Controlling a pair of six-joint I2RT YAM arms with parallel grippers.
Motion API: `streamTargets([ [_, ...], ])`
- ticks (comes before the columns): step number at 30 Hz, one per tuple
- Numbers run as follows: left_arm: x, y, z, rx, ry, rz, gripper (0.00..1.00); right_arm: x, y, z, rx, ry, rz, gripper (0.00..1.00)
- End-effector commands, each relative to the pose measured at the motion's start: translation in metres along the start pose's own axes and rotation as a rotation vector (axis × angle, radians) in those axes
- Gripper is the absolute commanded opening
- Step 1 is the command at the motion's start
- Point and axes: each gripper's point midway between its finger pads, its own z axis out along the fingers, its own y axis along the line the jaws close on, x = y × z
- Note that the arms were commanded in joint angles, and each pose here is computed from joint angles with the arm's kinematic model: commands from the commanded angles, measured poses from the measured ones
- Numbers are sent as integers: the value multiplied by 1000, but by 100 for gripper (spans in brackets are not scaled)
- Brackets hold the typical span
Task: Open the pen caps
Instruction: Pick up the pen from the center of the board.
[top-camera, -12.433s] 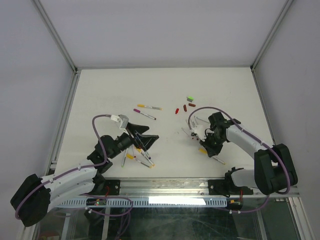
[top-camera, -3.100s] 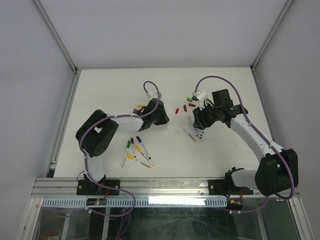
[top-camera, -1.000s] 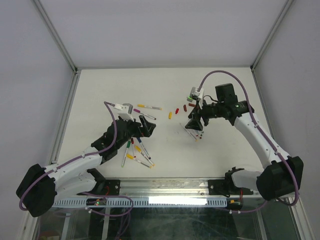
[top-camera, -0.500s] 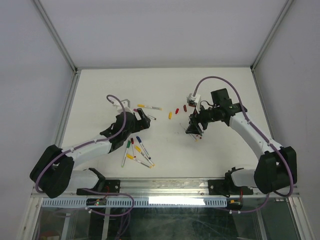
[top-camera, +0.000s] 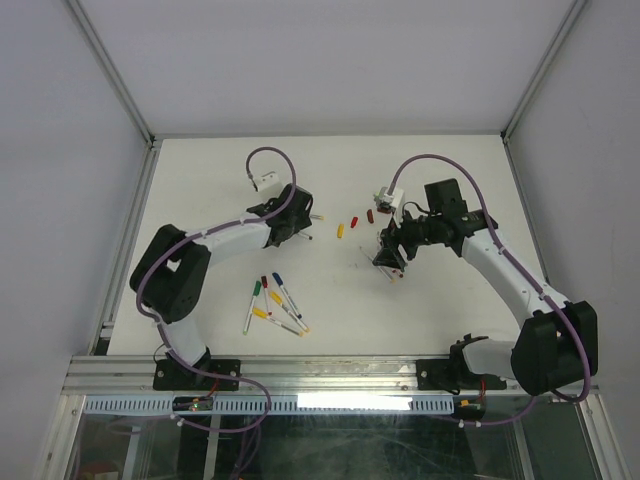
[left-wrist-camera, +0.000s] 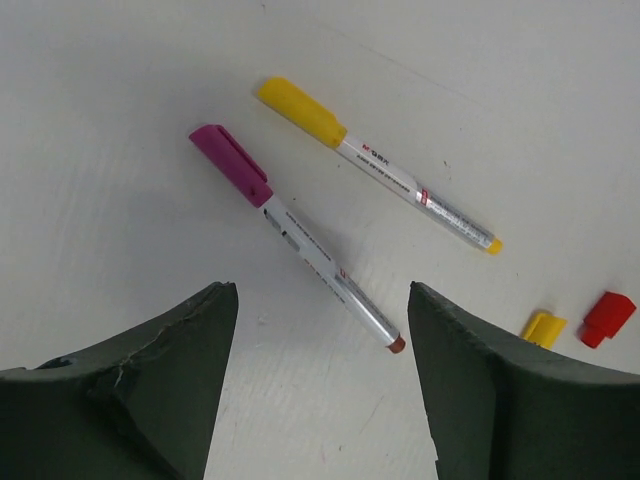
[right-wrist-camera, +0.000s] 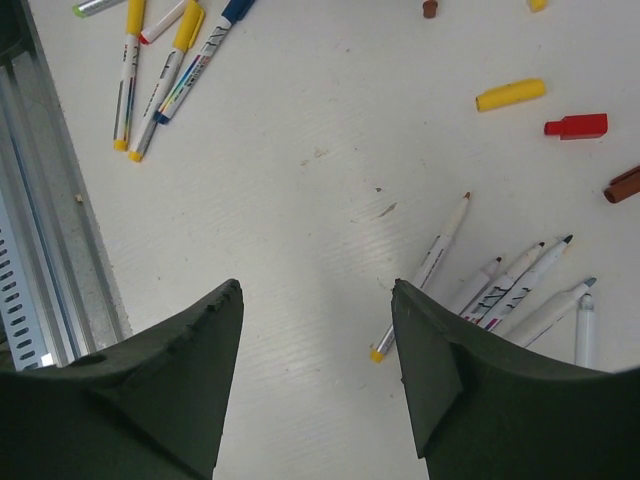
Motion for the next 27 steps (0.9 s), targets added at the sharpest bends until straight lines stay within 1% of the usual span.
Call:
streamTargets([
  [1,-16,0,10,-94,-28,30,69,-13,-5,-6,39,-44,-48,64],
  [7,-12,-4,25,-119,-17,61,65,-12,-5,-6,41,-41,-47,64],
  [14,-5,-4,37,-156,7,95,63,-11,-6,-6,45,-41,-48,63],
  [21,-1,1,41,-196,26,112,59,-10,-6,-5,44,-40,-46,64],
  [27,7,8,41,-225,50,121,54,-11,-6,-6,46,-41,-49,63],
])
